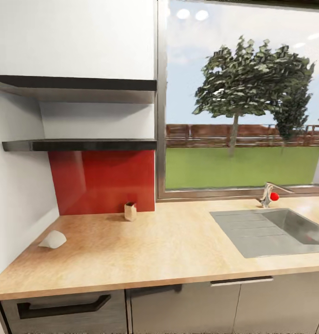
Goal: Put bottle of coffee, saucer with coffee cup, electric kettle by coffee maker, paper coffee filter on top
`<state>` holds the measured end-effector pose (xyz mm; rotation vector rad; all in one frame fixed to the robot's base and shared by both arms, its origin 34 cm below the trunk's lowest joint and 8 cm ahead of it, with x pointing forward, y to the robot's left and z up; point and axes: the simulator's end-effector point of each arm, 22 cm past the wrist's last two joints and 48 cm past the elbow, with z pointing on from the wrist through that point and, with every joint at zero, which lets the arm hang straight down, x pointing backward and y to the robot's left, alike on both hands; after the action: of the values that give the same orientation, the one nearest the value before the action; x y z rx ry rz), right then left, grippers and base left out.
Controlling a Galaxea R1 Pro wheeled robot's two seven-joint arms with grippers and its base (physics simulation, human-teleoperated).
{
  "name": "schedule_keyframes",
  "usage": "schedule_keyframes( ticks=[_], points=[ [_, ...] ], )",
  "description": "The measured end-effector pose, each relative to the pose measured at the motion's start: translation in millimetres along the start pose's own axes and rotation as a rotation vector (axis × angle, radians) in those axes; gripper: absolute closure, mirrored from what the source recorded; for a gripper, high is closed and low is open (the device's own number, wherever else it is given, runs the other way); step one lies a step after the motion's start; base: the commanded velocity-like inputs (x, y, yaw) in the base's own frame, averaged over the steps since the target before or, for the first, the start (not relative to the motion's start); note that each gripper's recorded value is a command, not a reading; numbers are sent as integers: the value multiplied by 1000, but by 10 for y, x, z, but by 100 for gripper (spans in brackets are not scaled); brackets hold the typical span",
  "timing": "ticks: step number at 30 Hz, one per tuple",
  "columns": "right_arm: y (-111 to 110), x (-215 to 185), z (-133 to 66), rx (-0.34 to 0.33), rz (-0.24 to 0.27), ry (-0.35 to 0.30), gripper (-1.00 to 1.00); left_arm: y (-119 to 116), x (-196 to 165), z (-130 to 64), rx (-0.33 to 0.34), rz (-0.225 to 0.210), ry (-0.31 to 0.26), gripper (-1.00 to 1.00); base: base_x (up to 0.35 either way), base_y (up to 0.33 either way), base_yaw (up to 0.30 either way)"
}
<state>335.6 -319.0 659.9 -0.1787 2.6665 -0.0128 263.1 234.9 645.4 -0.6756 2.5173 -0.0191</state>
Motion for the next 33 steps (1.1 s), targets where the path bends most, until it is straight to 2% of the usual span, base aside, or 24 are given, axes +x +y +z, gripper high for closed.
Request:
schedule_keyframes(
  ticks=[8, 17, 33],
  points=[
    [-2, 75, -29, -32, -6, -7, -100, 35, -70, -3, -7, -5, -34, -100, -132, 339, 0],
    [-15, 69, -37, -32, -9, -22, -100, 45, -67, -7, -8, -1, -36, -100, -121, 338, 0],
    [-16, 68, -39, -32, -10, -24, -100, 55, -68, -6, -9, 1, -34, -100, -7, 336, 0]
  ],
)
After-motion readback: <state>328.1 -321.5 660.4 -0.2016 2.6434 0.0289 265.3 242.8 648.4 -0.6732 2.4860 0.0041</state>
